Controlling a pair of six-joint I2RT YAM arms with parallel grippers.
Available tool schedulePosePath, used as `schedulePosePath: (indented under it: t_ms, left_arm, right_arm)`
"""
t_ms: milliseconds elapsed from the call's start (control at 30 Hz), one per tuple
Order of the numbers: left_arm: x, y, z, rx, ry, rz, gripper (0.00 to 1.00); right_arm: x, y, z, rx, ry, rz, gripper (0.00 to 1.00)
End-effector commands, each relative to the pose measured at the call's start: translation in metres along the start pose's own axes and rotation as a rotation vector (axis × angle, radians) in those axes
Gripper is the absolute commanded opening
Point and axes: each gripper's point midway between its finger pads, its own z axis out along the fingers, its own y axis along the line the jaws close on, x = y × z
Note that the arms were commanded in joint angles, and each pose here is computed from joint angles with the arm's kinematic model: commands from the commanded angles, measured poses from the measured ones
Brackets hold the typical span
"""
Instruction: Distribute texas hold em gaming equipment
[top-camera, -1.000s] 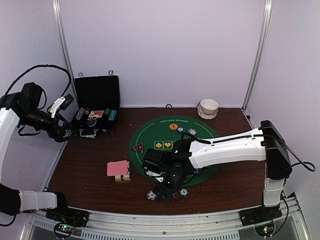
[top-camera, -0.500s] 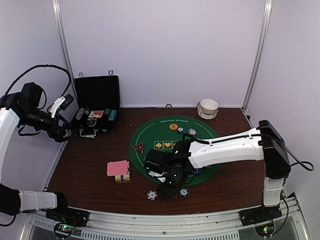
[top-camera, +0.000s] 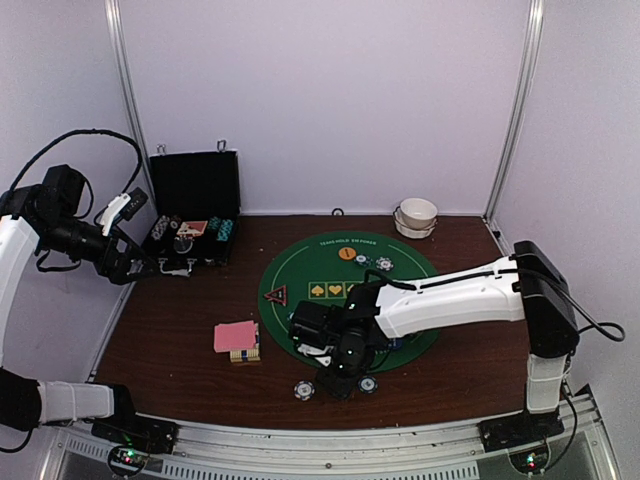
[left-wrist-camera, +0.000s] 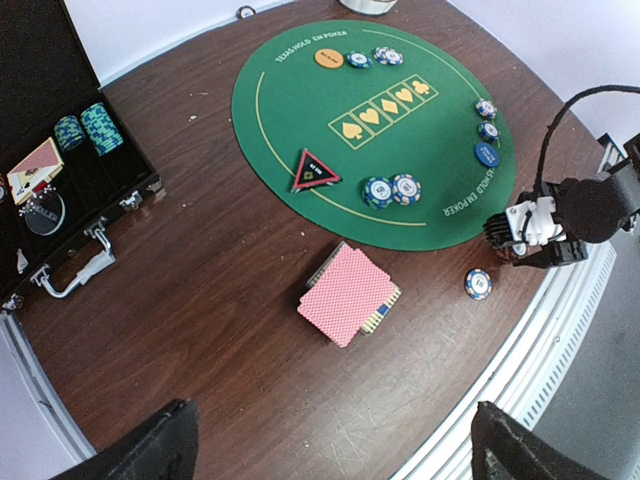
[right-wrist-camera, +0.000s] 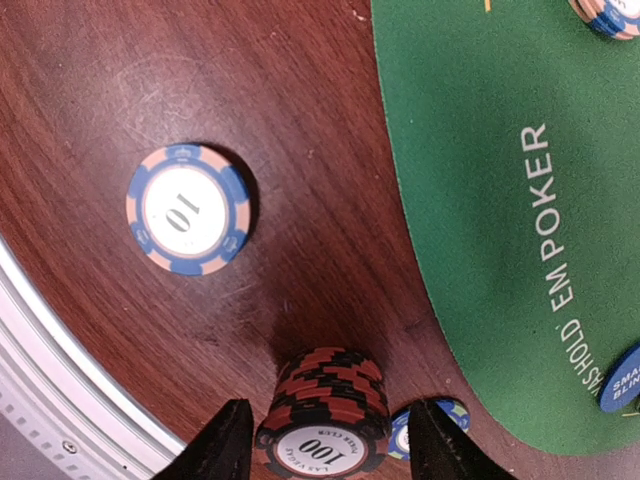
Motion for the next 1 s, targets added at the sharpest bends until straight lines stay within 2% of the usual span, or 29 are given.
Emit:
schedulePosePath:
  t_ms: [0, 633, 967]
  left_arm:
    - [-0.003, -0.003, -0.006, -0.004, -0.019, 0.017, 0.98]
    - [-0.003, -0.003, -0.006, -0.006, -0.018, 0.019, 0.98]
    - [-0.003, -0.004, -0.006, -0.001, -0.018, 0.017, 0.98]
  right_arm:
    - [0.003, -0.004, 0.008, 0.006, 0.017, 0.004, 0.54]
    - [0.005, -0.003, 0.008, -0.007, 0.024, 0.003, 0.46]
    - [-0.002, 0.000, -0.005, -0.019, 0.006, -0.004, 0.55]
